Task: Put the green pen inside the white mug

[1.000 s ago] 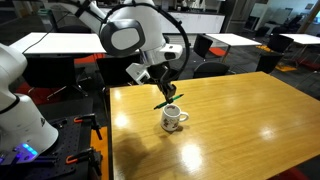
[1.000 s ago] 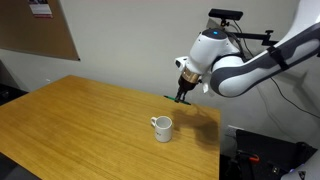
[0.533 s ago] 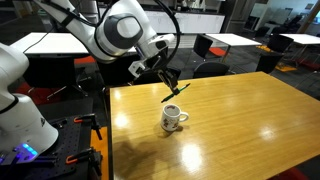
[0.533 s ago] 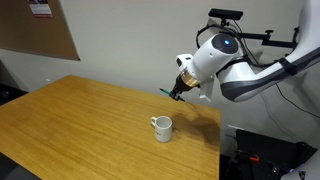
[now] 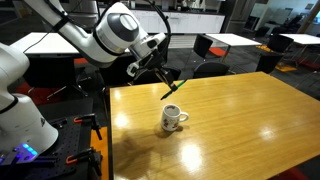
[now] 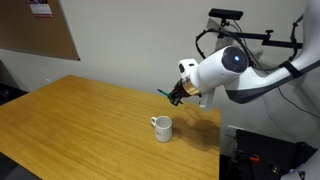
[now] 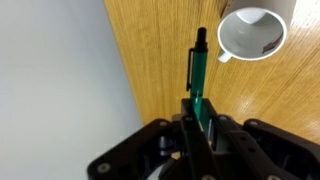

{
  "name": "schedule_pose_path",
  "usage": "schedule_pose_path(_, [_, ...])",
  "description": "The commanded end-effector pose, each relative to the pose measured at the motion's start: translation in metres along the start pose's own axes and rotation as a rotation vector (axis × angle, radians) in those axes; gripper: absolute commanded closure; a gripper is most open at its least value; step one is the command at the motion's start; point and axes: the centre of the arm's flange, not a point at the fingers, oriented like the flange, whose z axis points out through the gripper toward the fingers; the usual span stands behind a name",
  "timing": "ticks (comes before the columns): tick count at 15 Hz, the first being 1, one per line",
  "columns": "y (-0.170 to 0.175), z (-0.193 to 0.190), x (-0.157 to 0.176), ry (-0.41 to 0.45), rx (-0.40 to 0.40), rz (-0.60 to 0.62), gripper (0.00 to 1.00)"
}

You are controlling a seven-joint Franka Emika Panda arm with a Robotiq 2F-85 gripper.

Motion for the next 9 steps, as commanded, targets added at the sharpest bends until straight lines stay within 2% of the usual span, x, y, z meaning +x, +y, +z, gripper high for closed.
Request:
schedule_pose_path(1, [0.0000,0.0000,0.0000,0.000,0.000,0.000,0.88])
schedule_pose_path(3, [0.0000,0.0000,0.0000,0.000,0.000,0.000,0.88])
schedule_pose_path(4, [0.0000,0.0000,0.0000,0.000,0.000,0.000,0.97])
schedule_pose_path(9, [-0.0050,0.0035,-0.0033,0.028,-0.043,0.086,0.97])
